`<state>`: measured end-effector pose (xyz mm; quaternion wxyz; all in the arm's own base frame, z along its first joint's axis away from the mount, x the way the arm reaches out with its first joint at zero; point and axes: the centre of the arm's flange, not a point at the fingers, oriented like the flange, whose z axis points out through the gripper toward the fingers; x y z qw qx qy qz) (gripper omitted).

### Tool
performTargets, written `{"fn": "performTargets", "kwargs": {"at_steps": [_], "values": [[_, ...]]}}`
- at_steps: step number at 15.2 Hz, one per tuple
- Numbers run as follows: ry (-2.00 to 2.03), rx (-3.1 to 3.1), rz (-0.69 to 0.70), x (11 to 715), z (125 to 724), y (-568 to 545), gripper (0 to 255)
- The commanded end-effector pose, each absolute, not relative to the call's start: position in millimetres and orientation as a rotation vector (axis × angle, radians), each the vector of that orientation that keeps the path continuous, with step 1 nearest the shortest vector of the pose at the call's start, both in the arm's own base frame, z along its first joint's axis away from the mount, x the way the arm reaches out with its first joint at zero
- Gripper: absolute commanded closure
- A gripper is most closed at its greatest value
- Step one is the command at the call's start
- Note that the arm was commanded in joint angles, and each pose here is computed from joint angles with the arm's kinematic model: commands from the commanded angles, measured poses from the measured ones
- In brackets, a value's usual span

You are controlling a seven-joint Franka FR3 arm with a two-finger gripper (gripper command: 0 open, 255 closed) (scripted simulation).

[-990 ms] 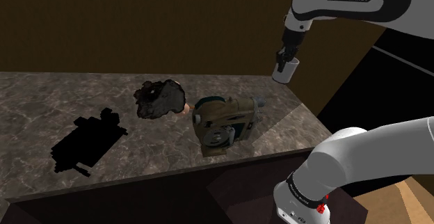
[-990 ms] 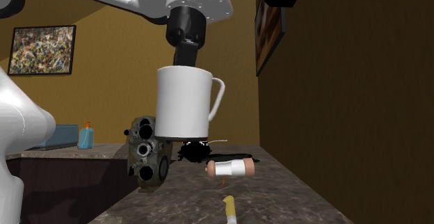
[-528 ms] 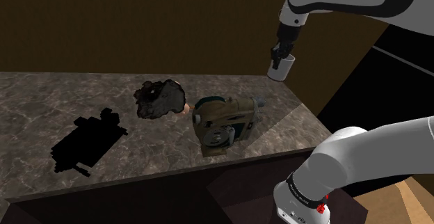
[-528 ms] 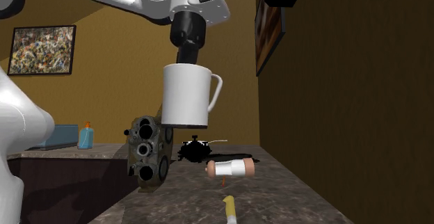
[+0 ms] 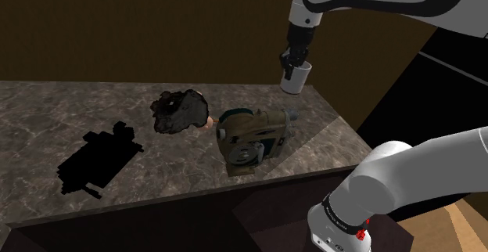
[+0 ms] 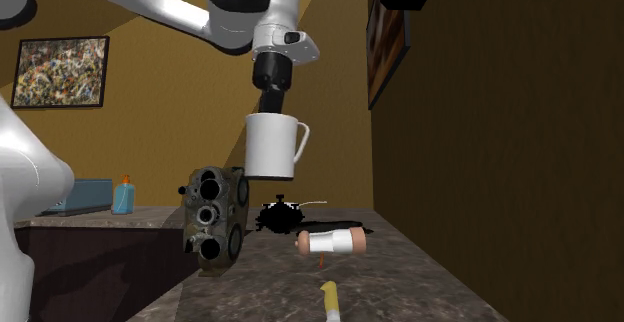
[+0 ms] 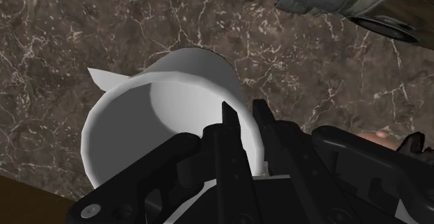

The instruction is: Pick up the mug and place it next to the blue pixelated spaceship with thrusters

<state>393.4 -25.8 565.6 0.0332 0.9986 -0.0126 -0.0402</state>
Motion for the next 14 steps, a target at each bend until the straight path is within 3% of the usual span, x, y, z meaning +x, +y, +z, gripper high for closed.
{"fn": "performTargets", "kwargs": {"at_steps": [1,14], "values": [[-0.042,3.073,-0.123,396.6,566.1,-0.1,255],[-0.042,3.073,-0.123,437.7,566.3,166.5,255]]}}
